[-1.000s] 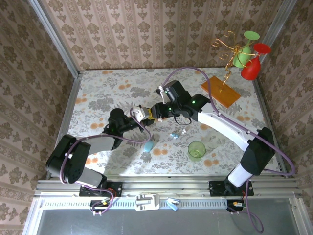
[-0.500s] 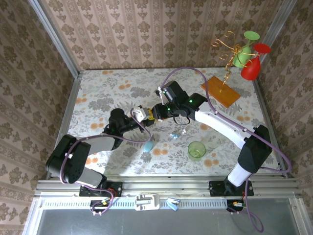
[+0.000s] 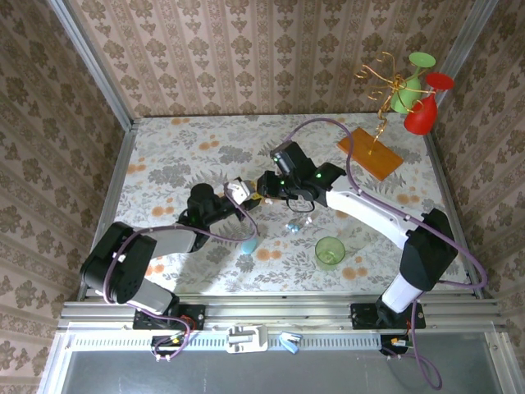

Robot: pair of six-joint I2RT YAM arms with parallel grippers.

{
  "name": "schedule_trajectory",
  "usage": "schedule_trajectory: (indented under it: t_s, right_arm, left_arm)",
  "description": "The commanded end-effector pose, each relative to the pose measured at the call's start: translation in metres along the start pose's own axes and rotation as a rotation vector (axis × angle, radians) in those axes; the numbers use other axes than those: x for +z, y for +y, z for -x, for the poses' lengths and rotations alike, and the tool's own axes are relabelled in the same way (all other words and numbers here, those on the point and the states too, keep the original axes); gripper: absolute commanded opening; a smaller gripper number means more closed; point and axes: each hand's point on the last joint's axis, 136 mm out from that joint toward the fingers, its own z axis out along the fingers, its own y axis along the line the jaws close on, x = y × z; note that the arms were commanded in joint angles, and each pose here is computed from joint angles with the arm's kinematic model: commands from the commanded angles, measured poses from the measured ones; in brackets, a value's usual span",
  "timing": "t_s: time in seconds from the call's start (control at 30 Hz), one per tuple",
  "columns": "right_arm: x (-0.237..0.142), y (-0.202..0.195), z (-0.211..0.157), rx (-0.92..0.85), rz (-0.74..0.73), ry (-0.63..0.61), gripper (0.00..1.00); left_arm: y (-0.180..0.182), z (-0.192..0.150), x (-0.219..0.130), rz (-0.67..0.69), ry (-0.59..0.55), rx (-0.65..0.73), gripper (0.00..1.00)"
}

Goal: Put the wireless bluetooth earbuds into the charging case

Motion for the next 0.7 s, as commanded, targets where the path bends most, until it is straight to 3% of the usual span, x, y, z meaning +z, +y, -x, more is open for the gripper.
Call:
schedule_trajectory:
  t_s: [0.0, 0.1, 0.33, 0.67]
  right_arm:
    - [-0.007, -0.001, 0.0, 0.143, 0.014, -0.044, 0.21]
    - [-0.013, -0.004, 0.003, 0.145, 0.005, -0.062, 0.23]
    - [-0.031, -0.003, 0.007, 0.079, 0.027, -0.106, 0.45]
    - [-0.05, -0.021, 0.009, 0.014, -0.008, -0.164, 0.48]
  left_arm:
    - [0.021, 0.031, 0.003, 0.091, -0.102, 0.08, 0.0]
    - [0.019, 0.031, 0.004, 0.077, -0.114, 0.067, 0.0]
    - [0.013, 0.034, 0.001, 0.051, -0.127, 0.052, 0.0]
    - [0.025, 0.025, -0.002, 0.096, -0.106, -0.017, 0.0]
